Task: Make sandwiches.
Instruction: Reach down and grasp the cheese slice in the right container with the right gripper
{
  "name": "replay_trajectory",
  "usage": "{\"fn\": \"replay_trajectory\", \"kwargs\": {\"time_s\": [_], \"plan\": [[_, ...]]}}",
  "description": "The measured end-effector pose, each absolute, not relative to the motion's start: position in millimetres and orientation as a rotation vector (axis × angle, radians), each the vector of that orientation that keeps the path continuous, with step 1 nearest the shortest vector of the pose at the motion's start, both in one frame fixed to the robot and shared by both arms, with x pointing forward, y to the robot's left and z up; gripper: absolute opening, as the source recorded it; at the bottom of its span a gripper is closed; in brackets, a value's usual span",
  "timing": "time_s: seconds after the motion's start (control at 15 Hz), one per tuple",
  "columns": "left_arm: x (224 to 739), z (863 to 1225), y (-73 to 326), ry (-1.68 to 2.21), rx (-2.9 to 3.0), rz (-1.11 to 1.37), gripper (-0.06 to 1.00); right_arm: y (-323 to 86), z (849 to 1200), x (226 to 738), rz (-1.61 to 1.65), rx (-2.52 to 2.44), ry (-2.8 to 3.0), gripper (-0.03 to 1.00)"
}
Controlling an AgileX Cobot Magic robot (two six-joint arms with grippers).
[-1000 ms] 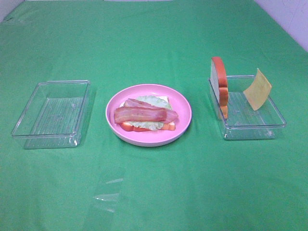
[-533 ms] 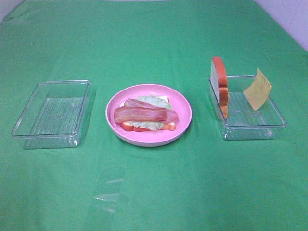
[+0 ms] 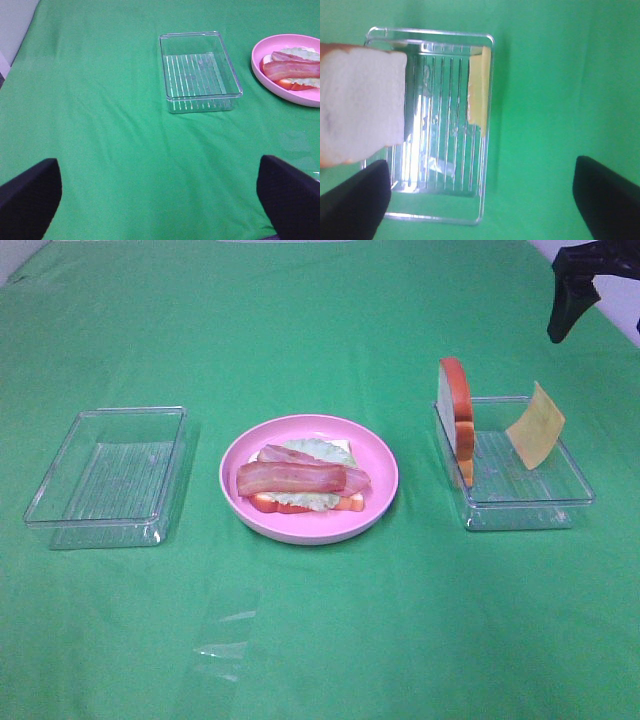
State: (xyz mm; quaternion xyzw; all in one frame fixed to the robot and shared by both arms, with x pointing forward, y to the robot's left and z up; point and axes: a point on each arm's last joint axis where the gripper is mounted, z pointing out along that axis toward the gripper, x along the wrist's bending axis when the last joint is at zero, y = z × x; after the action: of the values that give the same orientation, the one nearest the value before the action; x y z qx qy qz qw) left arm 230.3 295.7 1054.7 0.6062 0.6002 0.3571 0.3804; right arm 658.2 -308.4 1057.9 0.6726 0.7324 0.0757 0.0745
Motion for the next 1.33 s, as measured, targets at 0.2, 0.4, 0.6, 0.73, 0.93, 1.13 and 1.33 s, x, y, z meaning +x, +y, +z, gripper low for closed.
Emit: {"fn": "replay_trajectory", "kwargs": {"time_s": [0.2,0.4,0.6,0.73,0.93,1.13,1.33], "plan": [[230.3,1054.7,295.7,1.532,1.548,0.912,0.97,-304.5,1035.9,686.7,0.272,2.033,2.241,0.94],[230.3,1054.7,295.7,1.532,1.548,0.912,0.97,-302.7,1004.4,700.2,0.244,2.078,2.287,0.91],[230.3,1054.7,295.7,1.532,1.548,0.912,0.97,-302.6,976.1,705.7,0.187,2.116,2.324,0.9],[230.3,1054.7,295.7,1.532,1.548,0.912,0.97,-302.5,966.0,707.4,0.168,2.13,2.336,0.9],[230.3,1054.7,295.7,1.532,1.548,0.912,0.97,-302.6,950.8,709.5,0.136,2.149,2.353,0.85],[230.3,1054.7,295.7,1.532,1.548,0.912,0.97,-302.6,944.2,710.2,0.121,2.157,2.361,0.71],[230.3,1054.7,295.7,1.532,1.548,0.912,0.97,-303.3,943.7,710.2,0.111,2.152,2.36,0.57]]}}
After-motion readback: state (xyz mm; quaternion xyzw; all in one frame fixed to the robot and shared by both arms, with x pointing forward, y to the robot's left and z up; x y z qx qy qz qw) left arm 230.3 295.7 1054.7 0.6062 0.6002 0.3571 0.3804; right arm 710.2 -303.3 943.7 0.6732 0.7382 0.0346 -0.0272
